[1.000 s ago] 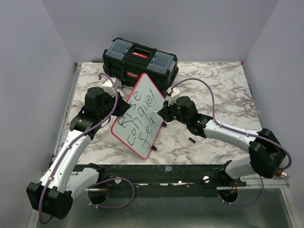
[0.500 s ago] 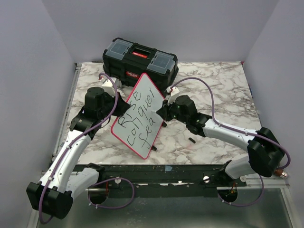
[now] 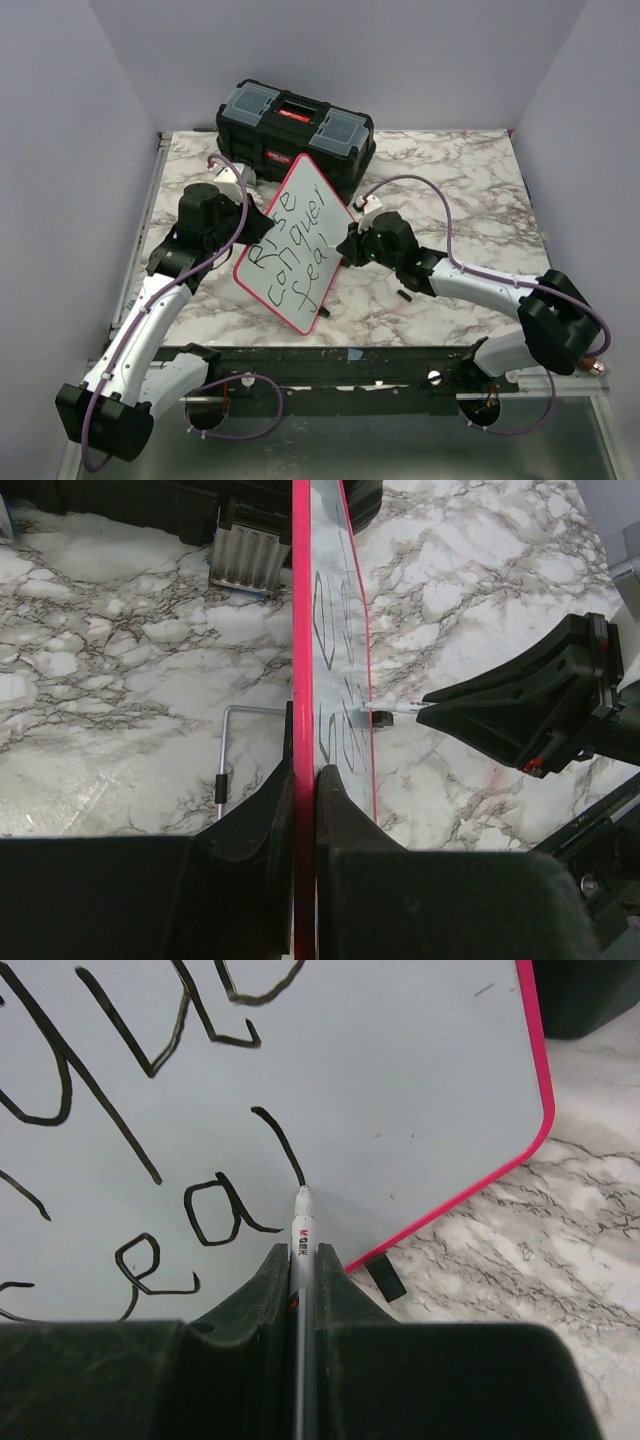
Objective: Write a sentence on the whiteboard
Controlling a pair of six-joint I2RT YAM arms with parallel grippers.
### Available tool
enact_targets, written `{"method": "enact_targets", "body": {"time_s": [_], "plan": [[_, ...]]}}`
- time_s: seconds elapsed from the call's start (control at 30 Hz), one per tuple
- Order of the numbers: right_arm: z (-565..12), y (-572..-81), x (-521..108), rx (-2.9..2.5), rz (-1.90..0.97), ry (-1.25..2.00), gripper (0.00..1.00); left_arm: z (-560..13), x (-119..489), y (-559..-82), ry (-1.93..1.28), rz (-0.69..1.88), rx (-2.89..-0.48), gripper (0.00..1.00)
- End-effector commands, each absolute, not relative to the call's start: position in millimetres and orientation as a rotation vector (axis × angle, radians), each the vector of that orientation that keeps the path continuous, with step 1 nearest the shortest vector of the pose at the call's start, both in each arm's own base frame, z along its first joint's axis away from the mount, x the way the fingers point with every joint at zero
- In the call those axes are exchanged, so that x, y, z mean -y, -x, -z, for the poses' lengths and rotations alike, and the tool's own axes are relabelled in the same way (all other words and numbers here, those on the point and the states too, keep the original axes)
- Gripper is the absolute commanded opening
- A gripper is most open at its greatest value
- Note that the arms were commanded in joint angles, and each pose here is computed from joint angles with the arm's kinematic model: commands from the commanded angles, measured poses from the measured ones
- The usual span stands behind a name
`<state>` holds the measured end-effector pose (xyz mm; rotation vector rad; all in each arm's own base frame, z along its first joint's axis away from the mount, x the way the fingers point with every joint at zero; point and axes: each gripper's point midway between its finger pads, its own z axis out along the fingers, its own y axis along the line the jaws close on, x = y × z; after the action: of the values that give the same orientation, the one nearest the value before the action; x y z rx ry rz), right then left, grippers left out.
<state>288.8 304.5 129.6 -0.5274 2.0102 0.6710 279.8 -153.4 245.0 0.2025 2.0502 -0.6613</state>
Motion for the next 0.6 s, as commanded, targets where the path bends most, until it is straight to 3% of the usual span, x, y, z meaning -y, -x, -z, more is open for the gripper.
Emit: {"method": "enact_targets", "body": {"time_s": [0.0,0.57], "plan": [[-119.5,-279.3,-303.4,-2.033,-0.700,0.522,0.01,-218.8,144.1,-271.2,-0.300,0.560,-2.128,0.00],[-131.6,-284.2,-306.5,-2.013,-0.698,0.522,0.01,-218.8,144.5,-270.9,-0.301,0.562,-2.128,0.00]]}}
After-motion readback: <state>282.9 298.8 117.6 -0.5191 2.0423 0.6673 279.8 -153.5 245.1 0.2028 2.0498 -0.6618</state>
